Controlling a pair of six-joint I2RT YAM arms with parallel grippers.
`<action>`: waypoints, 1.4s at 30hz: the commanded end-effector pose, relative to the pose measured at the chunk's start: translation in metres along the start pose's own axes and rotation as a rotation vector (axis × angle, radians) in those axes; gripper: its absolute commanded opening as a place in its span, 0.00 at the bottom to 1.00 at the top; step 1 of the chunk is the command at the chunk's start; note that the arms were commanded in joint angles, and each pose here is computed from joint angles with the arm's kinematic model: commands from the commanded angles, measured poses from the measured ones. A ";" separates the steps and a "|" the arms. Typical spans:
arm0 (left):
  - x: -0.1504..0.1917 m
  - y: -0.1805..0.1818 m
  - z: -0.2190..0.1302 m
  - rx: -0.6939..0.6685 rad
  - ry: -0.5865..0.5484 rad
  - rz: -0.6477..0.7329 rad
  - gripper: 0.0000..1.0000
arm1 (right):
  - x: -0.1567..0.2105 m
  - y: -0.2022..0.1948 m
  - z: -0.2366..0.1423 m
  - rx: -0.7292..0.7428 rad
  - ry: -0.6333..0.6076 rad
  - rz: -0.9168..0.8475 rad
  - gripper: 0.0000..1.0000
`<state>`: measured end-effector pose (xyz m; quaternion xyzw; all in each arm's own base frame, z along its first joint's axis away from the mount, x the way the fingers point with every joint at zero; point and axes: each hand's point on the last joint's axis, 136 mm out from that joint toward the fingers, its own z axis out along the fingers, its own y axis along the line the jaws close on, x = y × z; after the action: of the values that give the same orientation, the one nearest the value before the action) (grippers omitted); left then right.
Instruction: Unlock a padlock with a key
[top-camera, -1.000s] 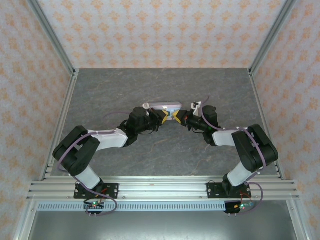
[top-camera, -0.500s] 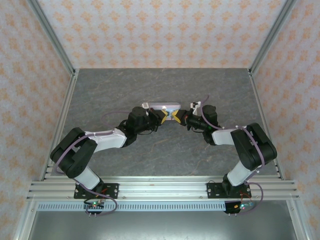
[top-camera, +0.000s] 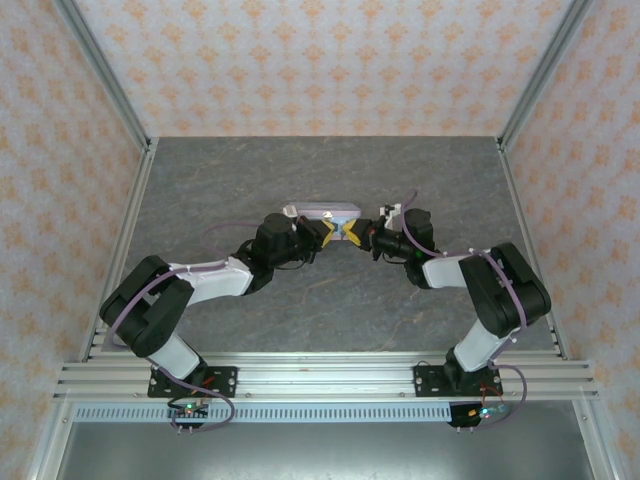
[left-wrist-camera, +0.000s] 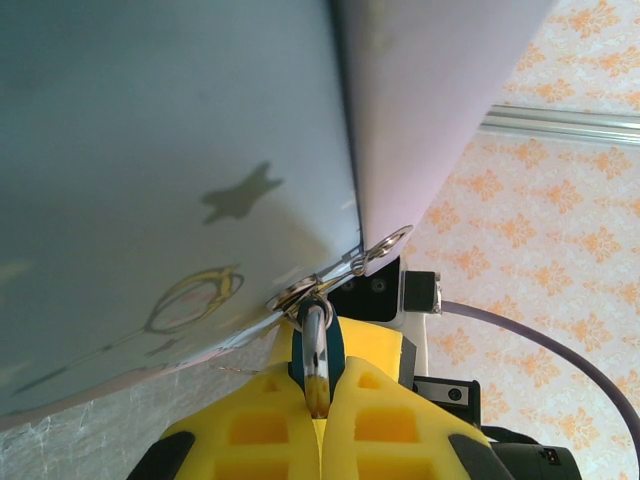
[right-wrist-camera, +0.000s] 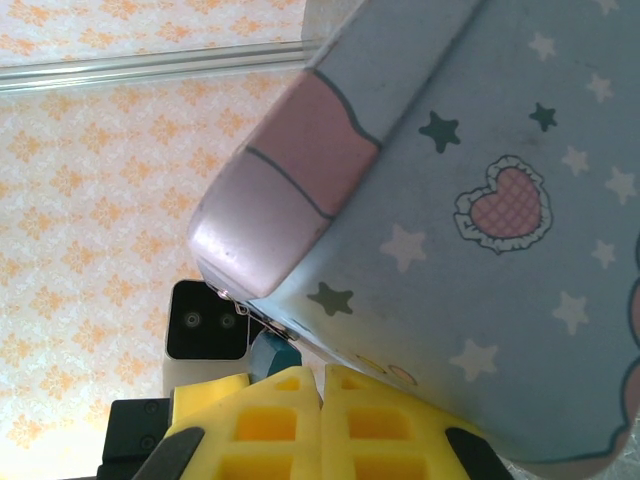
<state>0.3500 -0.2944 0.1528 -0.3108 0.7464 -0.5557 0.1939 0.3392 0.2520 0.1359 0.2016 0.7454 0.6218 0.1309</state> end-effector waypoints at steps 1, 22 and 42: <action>0.080 -0.080 -0.025 0.271 0.300 0.107 0.00 | 0.001 -0.003 0.011 0.014 0.020 -0.019 0.00; 0.080 -0.086 -0.031 0.290 0.297 0.101 0.00 | -0.012 -0.012 0.014 0.006 0.028 -0.015 0.00; 0.049 -0.037 -0.048 0.095 0.163 0.305 0.00 | -0.003 -0.016 -0.012 0.095 -0.039 -0.058 0.00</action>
<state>0.2929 -0.3139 0.2253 -0.1437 0.7459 -0.6149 0.2117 0.3369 0.2419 0.1173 0.2086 0.7693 0.5893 0.1323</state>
